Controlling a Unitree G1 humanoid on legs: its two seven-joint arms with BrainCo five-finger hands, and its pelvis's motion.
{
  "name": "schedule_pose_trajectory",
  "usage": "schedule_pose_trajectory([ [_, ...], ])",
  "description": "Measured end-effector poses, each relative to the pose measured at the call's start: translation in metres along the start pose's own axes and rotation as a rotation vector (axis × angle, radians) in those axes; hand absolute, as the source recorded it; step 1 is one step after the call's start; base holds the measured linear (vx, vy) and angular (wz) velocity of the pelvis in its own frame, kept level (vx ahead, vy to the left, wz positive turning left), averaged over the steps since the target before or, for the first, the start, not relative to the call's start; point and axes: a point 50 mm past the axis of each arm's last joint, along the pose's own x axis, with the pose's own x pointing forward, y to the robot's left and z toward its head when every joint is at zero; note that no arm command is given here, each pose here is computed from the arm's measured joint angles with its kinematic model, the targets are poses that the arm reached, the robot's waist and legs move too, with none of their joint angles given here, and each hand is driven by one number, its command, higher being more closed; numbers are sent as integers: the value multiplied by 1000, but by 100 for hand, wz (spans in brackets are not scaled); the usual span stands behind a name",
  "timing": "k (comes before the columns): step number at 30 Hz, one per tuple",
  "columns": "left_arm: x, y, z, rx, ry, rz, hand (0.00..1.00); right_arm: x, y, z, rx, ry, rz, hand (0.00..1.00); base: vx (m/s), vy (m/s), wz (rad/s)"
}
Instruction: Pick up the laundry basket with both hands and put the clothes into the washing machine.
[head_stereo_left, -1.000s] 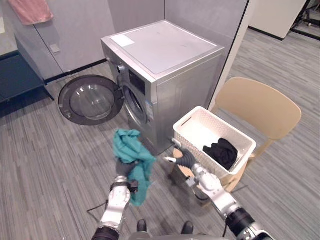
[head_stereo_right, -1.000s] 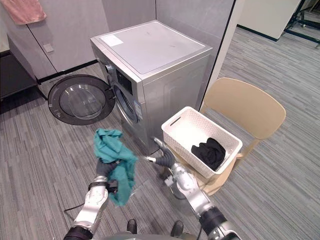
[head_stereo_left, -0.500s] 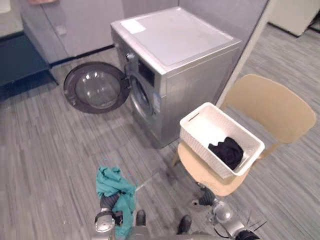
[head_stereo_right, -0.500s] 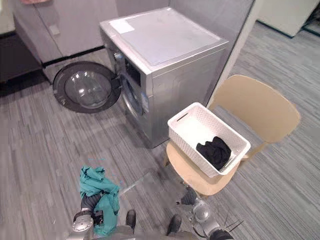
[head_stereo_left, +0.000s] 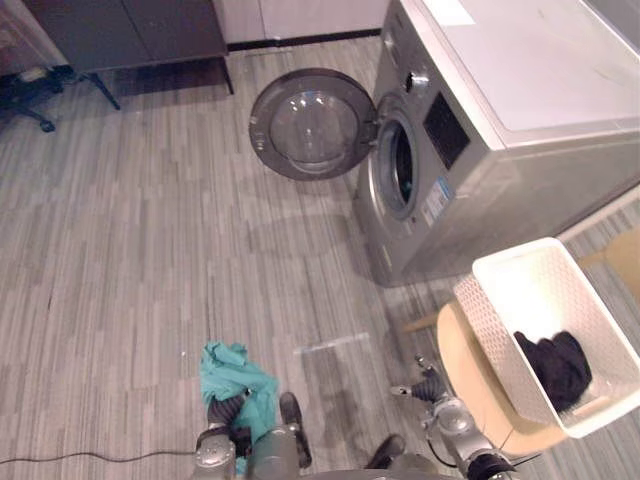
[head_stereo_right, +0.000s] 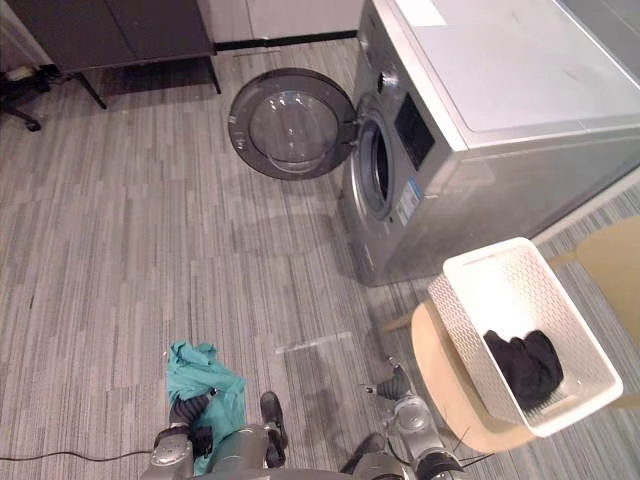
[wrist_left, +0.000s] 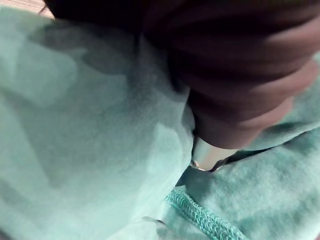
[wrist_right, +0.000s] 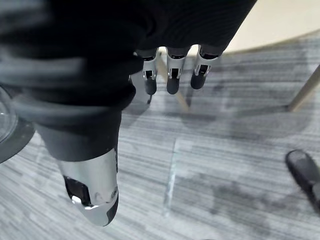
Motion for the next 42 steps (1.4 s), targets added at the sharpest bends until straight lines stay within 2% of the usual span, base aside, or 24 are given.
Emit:
schedule_pose_trajectory([
  [6, 6, 12, 12, 47, -40, 14, 100, -6, 3, -5, 41, -5, 4, 0, 230, 72, 75],
  [12, 11, -1, 25, 49, -78, -24, 100, -7, 5, -4, 59, -19, 12, 0, 394, -121, 53],
  [15, 10, -18, 30, 65, -102, -88, 100, -7, -3, 3, 55, -62, -10, 0, 584, -234, 45],
  [17, 7, -19, 23, 71, -80, -89, 100, -9, 6, 5, 65, -71, 11, 0, 752, -334, -24],
  [21, 0, -29, 18, 44, -77, -124, 100, -13, 12, 13, 86, -117, 15, 0, 544, -142, -83],
  [25, 3, -38, 35, 27, -131, -143, 100, -12, 12, 11, 91, -103, 10, 0, 414, 23, -85],
  [29, 6, -43, 44, 31, -155, -153, 100, -10, 9, 4, 102, -62, -5, 0, 411, 245, -124],
  [32, 3, -50, 31, 67, -103, -186, 100, -13, 4, -11, 75, -15, -17, 0, 389, 471, -161],
  [36, 8, -35, 33, 110, -112, -160, 100, -19, 17, -17, 102, 7, 9, 0, 248, 377, -149],
  [42, 14, -17, 40, 136, -132, -118, 100, -7, 22, 10, 89, -58, 31, 0, 41, 164, -164],
])
